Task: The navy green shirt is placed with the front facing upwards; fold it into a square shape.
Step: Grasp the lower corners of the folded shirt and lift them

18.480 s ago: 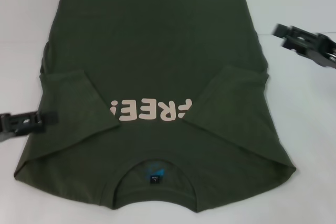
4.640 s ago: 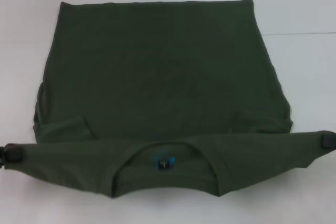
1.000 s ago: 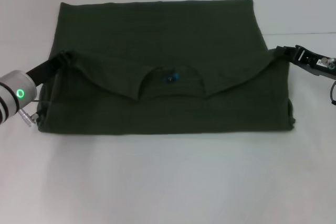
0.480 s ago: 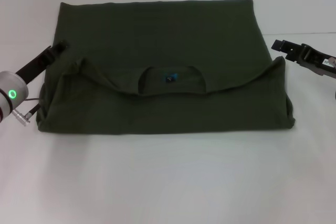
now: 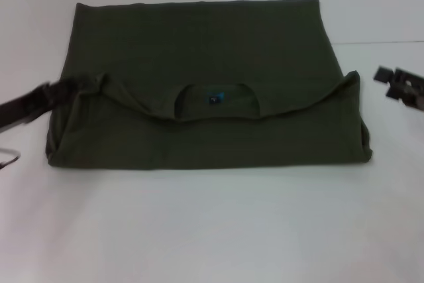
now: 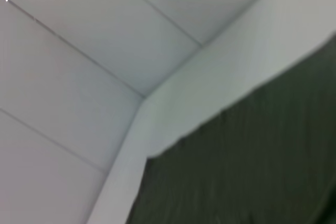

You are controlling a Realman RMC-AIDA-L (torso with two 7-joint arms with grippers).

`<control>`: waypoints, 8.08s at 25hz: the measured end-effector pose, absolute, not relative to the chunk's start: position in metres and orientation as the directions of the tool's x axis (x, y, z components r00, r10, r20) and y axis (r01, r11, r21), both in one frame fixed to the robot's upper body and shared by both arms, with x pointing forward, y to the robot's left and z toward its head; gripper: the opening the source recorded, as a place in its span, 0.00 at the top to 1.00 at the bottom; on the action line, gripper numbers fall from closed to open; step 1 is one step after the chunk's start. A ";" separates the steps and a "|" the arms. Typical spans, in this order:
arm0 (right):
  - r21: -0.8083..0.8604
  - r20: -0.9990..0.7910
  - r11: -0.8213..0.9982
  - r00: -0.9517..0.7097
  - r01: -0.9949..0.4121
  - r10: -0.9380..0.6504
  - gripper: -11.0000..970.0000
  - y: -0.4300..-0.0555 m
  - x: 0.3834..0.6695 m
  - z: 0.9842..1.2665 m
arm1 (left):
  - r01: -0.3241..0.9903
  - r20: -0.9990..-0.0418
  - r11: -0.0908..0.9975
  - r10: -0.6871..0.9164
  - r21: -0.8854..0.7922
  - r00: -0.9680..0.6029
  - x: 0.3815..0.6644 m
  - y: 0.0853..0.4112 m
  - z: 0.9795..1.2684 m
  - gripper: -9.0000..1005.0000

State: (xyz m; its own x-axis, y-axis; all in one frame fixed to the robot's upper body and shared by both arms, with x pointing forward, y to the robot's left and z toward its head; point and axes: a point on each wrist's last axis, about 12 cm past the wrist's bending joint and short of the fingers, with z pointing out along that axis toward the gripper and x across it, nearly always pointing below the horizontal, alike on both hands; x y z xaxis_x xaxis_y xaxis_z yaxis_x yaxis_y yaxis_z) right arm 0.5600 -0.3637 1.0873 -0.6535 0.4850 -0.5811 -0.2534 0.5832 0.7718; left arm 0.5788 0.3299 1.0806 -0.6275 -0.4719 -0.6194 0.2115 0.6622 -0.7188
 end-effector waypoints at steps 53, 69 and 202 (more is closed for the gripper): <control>0.770 -0.549 0.595 -0.716 -0.233 0.431 0.10 -0.366 0.536 1.071 | 0.288 -0.511 0.892 0.077 -0.348 -0.856 0.589 0.333 1.087 0.23; 0.768 -0.547 0.596 -0.723 -0.234 0.422 0.11 -0.363 0.535 1.068 | 0.289 -0.512 0.883 0.067 -0.369 -0.856 0.595 0.324 1.088 0.23; 0.422 -0.335 0.901 -0.941 -0.099 0.053 0.93 -0.296 0.627 1.102 | 0.288 -0.524 0.863 0.032 -0.416 -0.851 0.600 0.318 1.093 0.89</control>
